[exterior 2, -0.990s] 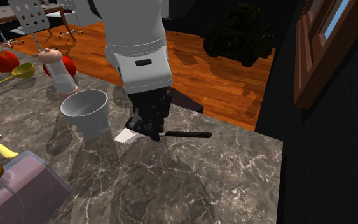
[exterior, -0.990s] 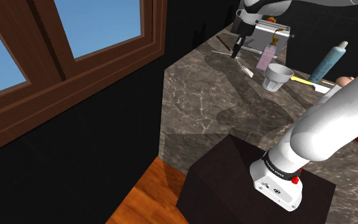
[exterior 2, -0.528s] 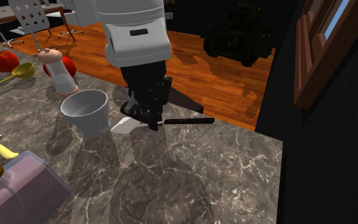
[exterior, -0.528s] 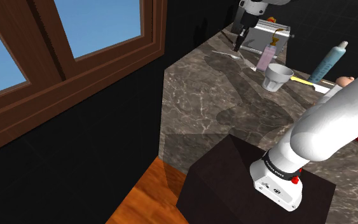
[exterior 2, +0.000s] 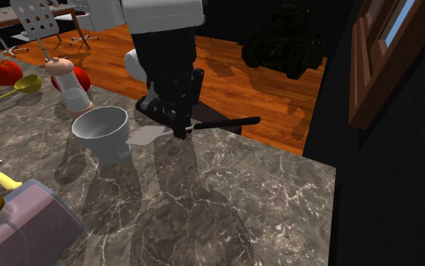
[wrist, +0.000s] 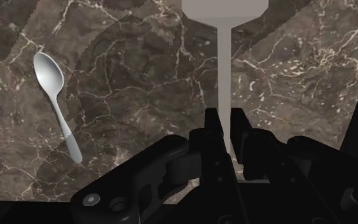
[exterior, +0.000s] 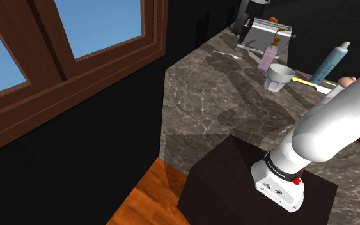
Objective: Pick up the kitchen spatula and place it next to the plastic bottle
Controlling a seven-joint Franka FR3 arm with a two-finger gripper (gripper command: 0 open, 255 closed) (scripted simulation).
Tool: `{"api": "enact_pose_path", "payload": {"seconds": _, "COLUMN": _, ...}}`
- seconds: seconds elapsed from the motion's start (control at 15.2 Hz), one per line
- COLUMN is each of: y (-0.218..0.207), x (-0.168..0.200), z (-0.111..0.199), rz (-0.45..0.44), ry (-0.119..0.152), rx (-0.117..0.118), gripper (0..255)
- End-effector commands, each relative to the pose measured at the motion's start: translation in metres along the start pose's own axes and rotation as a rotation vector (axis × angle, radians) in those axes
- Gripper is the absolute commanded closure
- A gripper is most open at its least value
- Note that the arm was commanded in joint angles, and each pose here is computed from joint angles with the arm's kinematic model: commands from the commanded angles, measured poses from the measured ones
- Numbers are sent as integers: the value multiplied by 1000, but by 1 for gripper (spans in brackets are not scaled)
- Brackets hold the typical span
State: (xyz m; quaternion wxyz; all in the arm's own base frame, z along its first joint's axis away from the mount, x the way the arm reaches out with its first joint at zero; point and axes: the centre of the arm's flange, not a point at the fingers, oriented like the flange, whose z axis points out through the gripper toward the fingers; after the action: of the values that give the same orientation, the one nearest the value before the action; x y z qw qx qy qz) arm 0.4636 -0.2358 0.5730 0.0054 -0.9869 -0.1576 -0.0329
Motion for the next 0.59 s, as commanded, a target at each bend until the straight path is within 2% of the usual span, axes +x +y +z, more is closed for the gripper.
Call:
{"api": "enact_pose_path", "payload": {"seconds": 0.0, "y": 0, "x": 0, "z": -11, "rz": 0, "ry": 0, "rx": 0, "gripper": 255}}
{"api": "enact_pose_path", "payload": {"seconds": 0.53, "y": 0, "x": 3, "z": -53, "rz": 0, "ry": 0, "rx": 0, "gripper": 255}}
